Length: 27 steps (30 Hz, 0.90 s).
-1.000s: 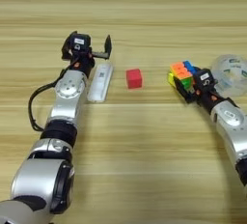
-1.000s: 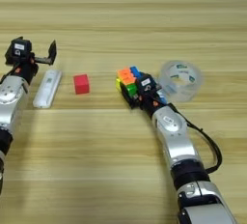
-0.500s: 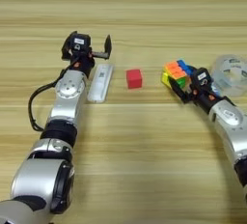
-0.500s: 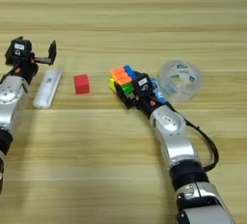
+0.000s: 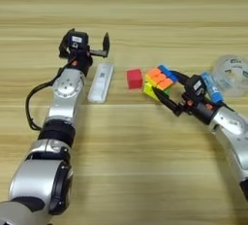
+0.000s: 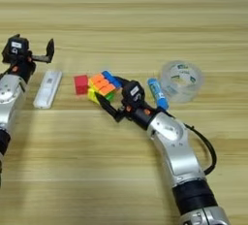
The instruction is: Move the objects on the table
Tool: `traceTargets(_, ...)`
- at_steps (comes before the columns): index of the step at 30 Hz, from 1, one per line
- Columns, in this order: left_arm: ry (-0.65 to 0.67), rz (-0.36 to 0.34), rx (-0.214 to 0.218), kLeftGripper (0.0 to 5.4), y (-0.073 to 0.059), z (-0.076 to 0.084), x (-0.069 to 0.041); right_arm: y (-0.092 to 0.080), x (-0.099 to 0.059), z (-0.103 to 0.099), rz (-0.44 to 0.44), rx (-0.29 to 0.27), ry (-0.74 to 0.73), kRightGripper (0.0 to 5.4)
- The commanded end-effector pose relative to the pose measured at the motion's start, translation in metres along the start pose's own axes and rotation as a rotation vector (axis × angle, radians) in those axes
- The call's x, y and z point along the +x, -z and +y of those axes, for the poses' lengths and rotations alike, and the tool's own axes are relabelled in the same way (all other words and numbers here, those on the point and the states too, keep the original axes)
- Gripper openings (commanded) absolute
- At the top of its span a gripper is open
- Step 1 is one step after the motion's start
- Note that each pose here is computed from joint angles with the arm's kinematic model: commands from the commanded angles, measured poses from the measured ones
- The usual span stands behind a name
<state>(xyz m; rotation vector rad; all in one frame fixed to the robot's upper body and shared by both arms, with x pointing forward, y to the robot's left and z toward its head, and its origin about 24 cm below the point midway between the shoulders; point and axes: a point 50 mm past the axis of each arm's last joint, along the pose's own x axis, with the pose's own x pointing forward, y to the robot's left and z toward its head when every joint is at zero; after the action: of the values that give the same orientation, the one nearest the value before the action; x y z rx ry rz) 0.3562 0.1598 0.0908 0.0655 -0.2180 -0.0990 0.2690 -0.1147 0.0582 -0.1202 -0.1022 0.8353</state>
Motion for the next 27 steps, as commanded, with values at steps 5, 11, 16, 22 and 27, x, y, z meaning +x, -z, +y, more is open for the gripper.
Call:
traceTargets(5,0.006,-0.095,0.009,5.4,-0.028,0.003,-0.008,0.002,0.021,0.015,0.066,-0.002,-0.2,3.41)
traceTargets(11,0.02,-0.095,0.01,5.4,-0.032,0.002,-0.011,0.01,0.041,0.028,0.096,0.0,-0.289,3.41)
traceTargets(16,0.016,-0.075,0.005,5.4,-0.029,0.005,-0.011,0.019,0.052,0.032,0.112,0.029,-0.321,3.41)
traceTargets(22,0.017,-0.071,0.003,5.4,-0.028,0.007,-0.011,0.032,0.06,0.033,0.215,0.034,-0.284,3.41)
traceTargets(27,0.019,-0.069,0.002,5.4,-0.028,0.007,-0.011,0.033,0.061,0.035,0.218,0.006,-0.293,3.7)
